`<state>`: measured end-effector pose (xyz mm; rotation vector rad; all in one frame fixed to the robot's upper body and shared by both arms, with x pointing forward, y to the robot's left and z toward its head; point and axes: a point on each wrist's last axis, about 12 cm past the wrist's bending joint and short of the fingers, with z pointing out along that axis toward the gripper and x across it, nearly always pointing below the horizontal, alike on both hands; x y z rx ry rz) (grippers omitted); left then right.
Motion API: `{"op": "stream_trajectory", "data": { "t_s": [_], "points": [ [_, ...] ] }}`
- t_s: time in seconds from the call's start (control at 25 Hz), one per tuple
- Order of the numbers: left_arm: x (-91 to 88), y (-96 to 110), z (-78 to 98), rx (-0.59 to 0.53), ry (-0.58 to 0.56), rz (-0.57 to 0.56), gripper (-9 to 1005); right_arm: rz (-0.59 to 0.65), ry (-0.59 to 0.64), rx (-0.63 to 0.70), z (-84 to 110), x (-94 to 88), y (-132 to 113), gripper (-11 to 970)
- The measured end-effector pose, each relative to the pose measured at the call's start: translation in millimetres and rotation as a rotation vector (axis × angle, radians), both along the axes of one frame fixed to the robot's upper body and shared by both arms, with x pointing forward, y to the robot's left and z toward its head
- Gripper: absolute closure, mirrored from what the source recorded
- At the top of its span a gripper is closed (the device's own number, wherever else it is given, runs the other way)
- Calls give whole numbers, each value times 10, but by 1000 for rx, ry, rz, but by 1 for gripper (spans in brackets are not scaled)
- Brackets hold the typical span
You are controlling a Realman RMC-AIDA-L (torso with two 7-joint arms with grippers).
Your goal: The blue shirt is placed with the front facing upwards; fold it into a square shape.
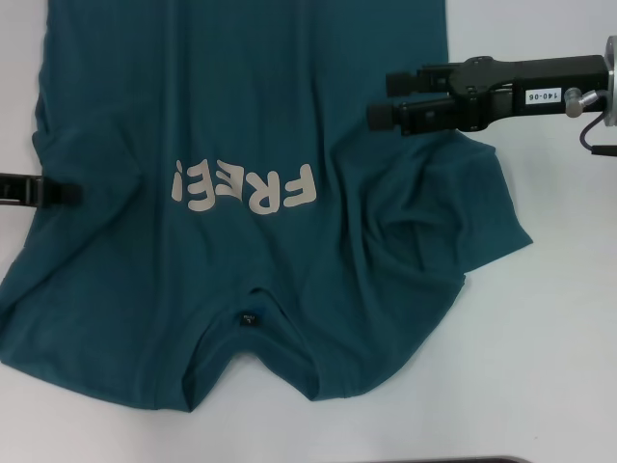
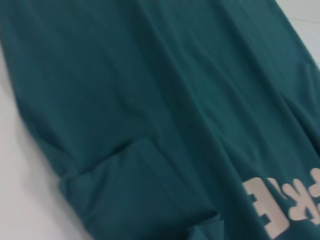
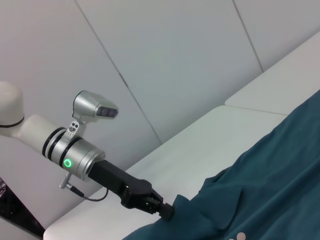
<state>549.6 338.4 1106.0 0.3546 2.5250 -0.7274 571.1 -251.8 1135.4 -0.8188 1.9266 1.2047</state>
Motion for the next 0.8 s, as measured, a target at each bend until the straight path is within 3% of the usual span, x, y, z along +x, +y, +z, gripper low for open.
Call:
{"op": "stream_trajectory", "data": {
  "t_s": [0.24,0.8],
  "points": [
    [-21,-103,21,-69,-11,-34,995,2,-2,0,2,5,7,35],
    [-127,-209,-62,-102,9,-126,989,-6,-3,-2,0,0,-17,35]
  ]
}}
